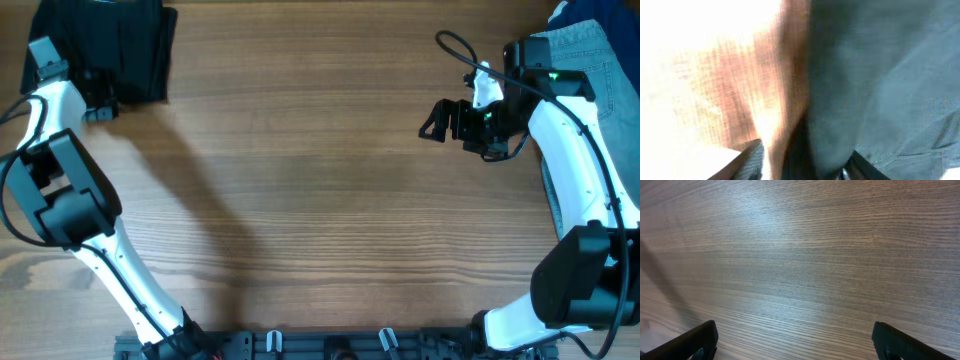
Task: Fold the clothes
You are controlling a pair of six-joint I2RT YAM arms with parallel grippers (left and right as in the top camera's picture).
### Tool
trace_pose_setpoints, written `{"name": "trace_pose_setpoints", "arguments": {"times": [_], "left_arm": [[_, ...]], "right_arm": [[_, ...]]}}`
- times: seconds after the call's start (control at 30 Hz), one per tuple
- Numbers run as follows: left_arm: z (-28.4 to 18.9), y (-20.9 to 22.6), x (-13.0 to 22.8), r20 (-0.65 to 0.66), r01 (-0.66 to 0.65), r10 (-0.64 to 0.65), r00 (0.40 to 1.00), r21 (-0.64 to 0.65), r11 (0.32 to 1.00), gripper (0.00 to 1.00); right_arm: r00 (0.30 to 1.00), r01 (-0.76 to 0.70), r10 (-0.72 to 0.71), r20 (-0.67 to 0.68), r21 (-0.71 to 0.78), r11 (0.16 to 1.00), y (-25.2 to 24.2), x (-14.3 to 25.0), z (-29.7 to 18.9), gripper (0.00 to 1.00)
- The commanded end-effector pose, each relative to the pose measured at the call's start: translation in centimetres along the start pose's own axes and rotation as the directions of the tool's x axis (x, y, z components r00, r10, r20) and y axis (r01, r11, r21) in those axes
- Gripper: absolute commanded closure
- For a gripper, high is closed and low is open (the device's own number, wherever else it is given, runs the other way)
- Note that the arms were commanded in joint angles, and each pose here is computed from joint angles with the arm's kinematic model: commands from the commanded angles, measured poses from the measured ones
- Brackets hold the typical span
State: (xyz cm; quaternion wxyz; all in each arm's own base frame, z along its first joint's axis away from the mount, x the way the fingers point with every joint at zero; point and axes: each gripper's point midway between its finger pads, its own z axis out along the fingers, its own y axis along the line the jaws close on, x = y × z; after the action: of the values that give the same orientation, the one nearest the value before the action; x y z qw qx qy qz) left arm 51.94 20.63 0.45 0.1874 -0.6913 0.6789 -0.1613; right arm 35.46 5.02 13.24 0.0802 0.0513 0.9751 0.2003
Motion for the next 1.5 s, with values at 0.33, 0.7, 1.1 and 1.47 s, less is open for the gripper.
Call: {"name": "trace_pose_setpoints", "arguments": {"times": [0.33, 0.7, 1.1, 1.47], "left_arm": [[2.2, 10.4, 0.8, -0.112, -0.072, 0.041, 0.993, -0.286, 0.955, 0.96], [-8.1, 3.8, 0.3, -0.052, -0.17, 0.165, 0.985, -0.135, 0.976, 0.96], [-21.1, -0.4, 6.8, -0.143, -0.531, 0.551, 0.822, 0.156, 0.833, 0.6], [-35.2, -0.4, 14.6, 0.045, -0.732, 0.751, 0.658, 0.272, 0.625, 0.6]], "right_arm": [[0.999, 0.025, -0.025, 0.028, 0.013, 1.0, -0.3, -0.8, -0.1, 0.0], [0.998, 0.028, -0.029, 0.051, 0.011, 1.0, -0.2, -1.4, -0.1, 0.0], [0.973, 0.058, -0.052, 0.224, -0.02, 0.998, 2.1, -6.0, -3.9, 0.0], [0.872, 0.162, -0.145, 0.468, 0.004, 0.987, 6.6, -5.5, -15.4, 0.01]]}}
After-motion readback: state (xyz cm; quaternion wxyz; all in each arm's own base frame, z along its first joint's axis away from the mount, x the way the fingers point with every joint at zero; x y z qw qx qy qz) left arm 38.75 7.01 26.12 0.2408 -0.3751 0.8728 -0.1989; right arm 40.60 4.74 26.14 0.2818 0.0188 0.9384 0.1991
